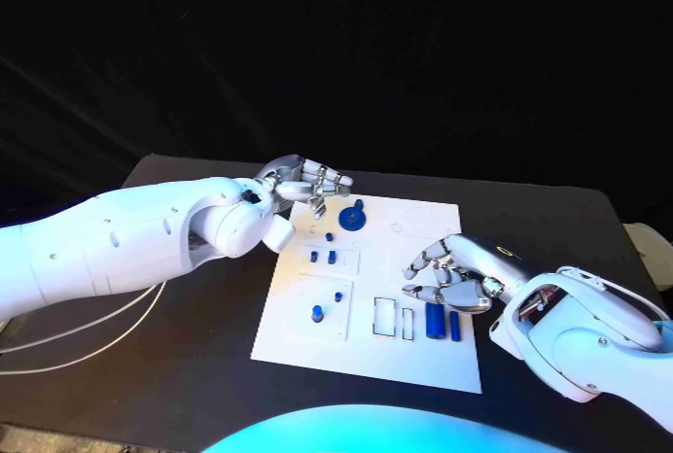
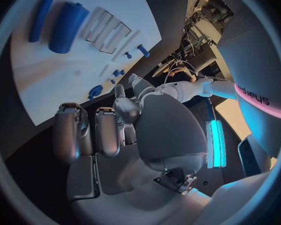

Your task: Assemble the parts on the task board

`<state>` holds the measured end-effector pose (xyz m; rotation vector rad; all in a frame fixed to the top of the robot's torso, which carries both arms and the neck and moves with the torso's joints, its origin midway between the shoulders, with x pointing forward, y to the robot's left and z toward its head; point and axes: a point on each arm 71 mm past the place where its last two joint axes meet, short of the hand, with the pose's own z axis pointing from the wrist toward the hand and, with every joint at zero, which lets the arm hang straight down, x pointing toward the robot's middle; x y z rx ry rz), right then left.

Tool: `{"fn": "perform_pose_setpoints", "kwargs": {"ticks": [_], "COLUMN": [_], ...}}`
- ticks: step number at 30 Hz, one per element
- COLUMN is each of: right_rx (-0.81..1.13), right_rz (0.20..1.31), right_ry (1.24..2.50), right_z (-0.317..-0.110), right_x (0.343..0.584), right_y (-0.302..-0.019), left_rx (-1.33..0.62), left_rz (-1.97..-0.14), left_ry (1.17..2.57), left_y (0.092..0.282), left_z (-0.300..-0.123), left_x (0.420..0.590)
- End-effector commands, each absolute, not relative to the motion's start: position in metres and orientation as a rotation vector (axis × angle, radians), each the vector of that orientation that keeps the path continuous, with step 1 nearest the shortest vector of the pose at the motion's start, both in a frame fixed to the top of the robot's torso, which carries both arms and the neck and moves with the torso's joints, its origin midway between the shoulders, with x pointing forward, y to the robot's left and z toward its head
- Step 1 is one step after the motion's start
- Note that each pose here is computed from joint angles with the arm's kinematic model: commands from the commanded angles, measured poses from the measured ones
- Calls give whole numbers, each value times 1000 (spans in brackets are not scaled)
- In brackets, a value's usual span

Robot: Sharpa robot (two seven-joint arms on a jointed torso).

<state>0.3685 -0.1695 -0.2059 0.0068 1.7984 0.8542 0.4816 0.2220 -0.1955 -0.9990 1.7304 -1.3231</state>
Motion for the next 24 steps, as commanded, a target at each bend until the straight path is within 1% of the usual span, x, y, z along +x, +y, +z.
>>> {"fn": "perform_pose_setpoints", "kwargs": {"ticks": [1,5,10,17,24], "right_rx": [185,186,153,110,88], "right_rz": [826,702,613,535,500], "right_ry": [1890,1902,1904,1902,1900], "right_z": [-210,-215,-223,-236,-245], "right_x": [366,359,352,345,347], "right_y": [-189,-213,-222,-220,-211], "left_rx": [-994,-995,-994,-994,-995], "left_rz": [-1340,-1337,-1338,-1338,-1336], "left_ry": [1724,1726,1727,1728,1727], "left_y": [222,223,223,224,225], "left_z": [-194,-195,-195,-195,-195], "left_x": [481,480,479,478,477]}}
